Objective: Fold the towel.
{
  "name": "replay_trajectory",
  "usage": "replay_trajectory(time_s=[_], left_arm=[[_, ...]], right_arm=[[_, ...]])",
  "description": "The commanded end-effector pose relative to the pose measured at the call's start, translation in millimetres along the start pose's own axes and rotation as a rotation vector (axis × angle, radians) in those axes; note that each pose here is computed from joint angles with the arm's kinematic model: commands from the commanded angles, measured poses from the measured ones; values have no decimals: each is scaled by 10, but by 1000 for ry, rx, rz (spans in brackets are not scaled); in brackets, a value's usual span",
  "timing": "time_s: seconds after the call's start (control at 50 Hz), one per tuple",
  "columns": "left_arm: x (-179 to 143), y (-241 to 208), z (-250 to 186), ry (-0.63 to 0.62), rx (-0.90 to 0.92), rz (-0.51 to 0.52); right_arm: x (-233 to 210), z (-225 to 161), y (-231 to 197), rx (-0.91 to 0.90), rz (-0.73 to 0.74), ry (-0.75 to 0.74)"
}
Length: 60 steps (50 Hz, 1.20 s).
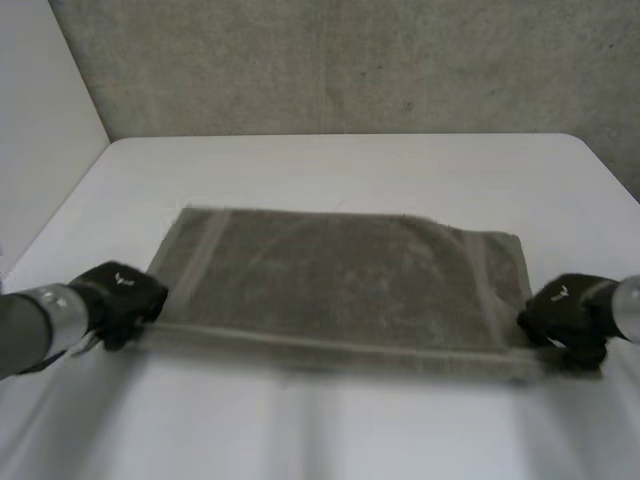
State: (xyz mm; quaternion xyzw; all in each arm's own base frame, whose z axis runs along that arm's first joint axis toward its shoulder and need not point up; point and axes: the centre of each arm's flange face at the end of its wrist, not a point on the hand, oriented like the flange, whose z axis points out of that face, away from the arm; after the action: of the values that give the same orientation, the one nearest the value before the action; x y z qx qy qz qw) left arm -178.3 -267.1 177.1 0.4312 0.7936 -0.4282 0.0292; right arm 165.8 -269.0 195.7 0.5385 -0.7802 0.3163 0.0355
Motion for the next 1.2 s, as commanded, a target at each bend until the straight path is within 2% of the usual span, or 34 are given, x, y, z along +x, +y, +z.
replay_trajectory(time_s=[0.02,0.06,0.18,0.32,0.46,0.6,0.8,0.9,0.94,0.96,1.0,1.06,1.08,1.1,1.12,1.14,1.16,1.2], left_arm=[[85,43,-488,91,-77,75],[120,53,-507,109,-63,118],[116,29,-480,111,-46,133],[128,-95,-183,107,20,183],[-63,-261,202,37,100,151],[-297,-473,665,-32,174,109],[-389,-680,966,-89,231,142],[-621,-982,1049,-202,349,175],[-874,-1369,969,-339,491,167],[-875,-1371,968,-340,492,167],[-1197,-1828,697,-510,686,103],[-1324,-2048,504,-579,797,53],[-1429,-2225,312,-633,904,-10],[-1515,-2324,152,-658,984,-75],[-1516,-2325,151,-658,985,-76],[-1585,-2406,-32,-671,1058,-146],[-1626,-2430,-132,-667,1098,-197],[-1636,-2414,-167,-648,1112,-238]], right_arm=[[-11,-313,131,-49,-20,-13],[20,-308,166,-55,-23,11],[102,-231,159,-44,-52,77],[359,48,170,-10,-9,210],[388,308,25,81,16,275],[510,560,-84,145,17,405],[467,743,-284,191,-31,410],[810,698,-580,294,-53,553],[1189,518,-882,426,-62,750],[1191,517,-884,426,-62,751],[1507,215,-1207,605,-67,951],[1599,18,-1359,705,-64,1033],[1646,-190,-1484,803,-56,1099],[1678,-360,-1552,882,-39,1147],[1678,-362,-1553,883,-39,1147],[1692,-485,-1587,944,-16,1174],[1671,-518,-1583,965,-3,1170],[1649,-507,-1559,961,8,1154]])
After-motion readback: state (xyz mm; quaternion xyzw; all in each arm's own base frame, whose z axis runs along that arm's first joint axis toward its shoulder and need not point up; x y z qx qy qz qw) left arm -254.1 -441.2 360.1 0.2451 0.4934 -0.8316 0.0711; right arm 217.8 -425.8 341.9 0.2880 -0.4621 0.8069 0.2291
